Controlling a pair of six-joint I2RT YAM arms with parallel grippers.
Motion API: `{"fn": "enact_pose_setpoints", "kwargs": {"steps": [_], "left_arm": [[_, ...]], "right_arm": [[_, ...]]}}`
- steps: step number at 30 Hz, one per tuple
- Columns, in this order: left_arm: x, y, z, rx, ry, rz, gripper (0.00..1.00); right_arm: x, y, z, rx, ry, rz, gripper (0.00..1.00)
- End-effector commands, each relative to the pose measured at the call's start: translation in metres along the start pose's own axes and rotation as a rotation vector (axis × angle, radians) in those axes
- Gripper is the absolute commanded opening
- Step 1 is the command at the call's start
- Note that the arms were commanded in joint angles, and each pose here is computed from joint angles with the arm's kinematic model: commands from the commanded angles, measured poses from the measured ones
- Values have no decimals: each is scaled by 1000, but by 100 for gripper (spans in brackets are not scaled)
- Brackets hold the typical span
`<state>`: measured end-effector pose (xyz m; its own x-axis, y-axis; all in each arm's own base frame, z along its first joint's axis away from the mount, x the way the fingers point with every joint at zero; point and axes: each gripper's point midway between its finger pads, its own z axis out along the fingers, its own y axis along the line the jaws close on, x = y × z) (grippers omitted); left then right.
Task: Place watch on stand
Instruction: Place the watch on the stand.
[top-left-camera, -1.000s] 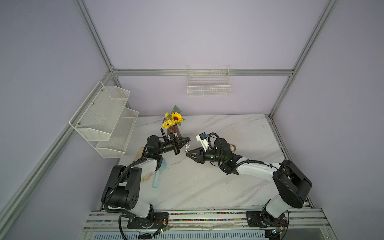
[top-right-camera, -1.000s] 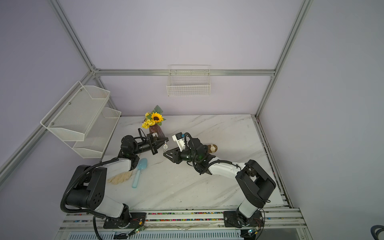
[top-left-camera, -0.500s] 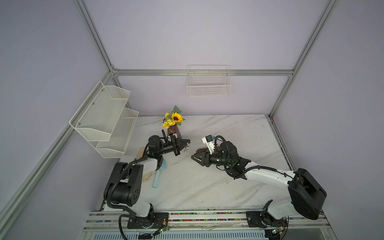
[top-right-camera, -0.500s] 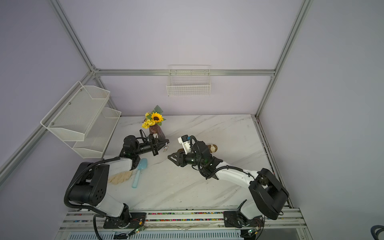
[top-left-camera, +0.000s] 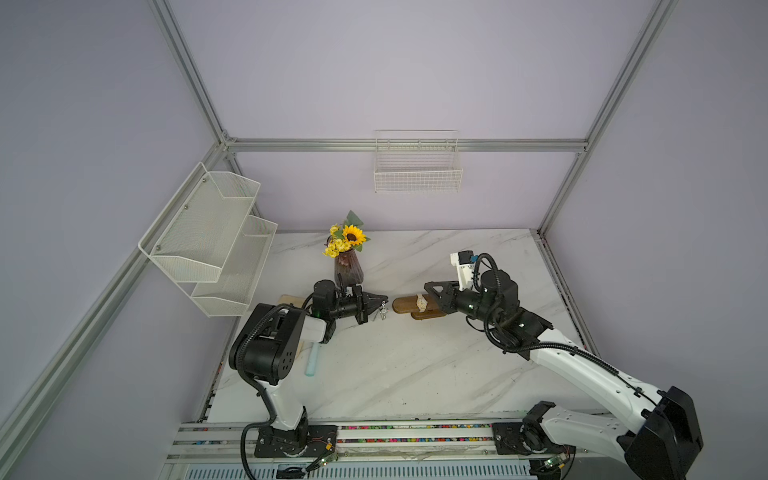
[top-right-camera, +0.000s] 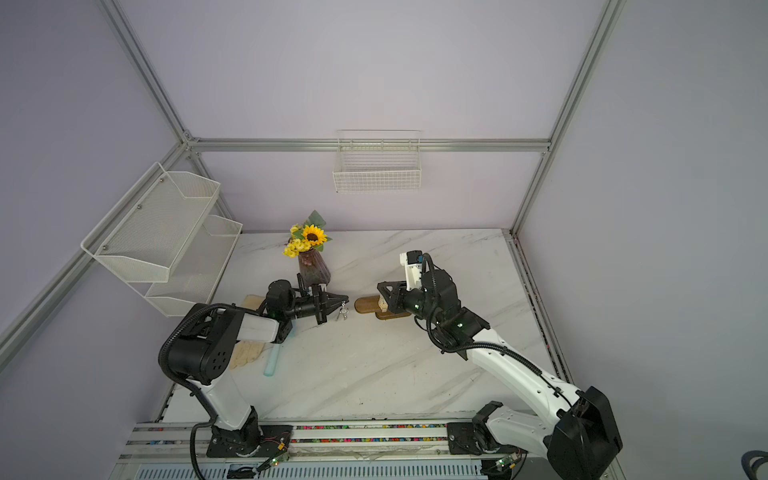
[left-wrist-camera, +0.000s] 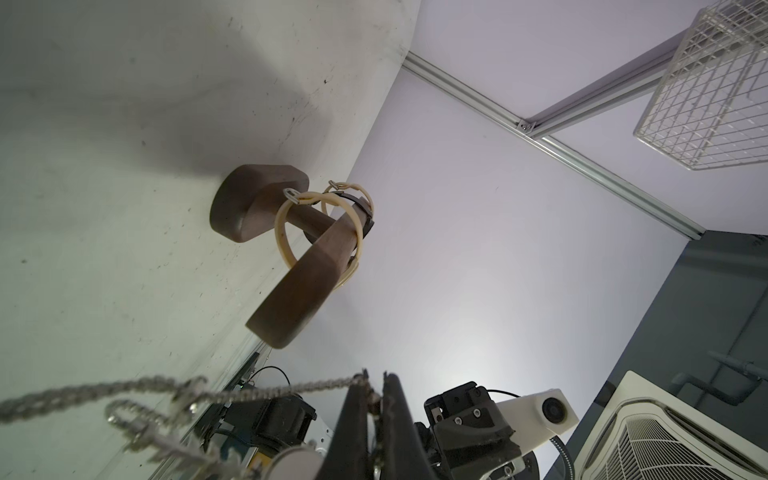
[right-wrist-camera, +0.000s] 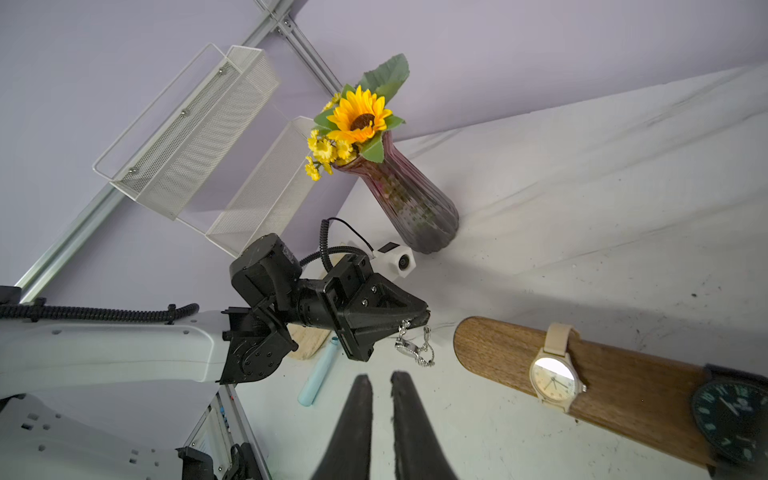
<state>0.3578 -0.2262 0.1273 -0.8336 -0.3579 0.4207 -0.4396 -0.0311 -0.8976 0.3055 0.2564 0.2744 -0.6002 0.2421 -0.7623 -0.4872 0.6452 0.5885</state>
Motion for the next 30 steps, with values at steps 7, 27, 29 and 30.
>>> {"fn": "enact_pose_setpoints", "kwargs": {"steps": [7,27,29,30], "left_arm": [[-15,-28,19,127,2,64,0],[7,-51,40,162,63,71,0],[10,-52,38,163,62,72,0],[11,-51,37,161,59,73,0]], "right_arm": [[-7,-76,-3,213,57,72,14],[-5,-195,-15,526,51,187,12],[-9,-197,-15,533,42,185,12],[-11,-198,-15,539,38,183,12]]}}
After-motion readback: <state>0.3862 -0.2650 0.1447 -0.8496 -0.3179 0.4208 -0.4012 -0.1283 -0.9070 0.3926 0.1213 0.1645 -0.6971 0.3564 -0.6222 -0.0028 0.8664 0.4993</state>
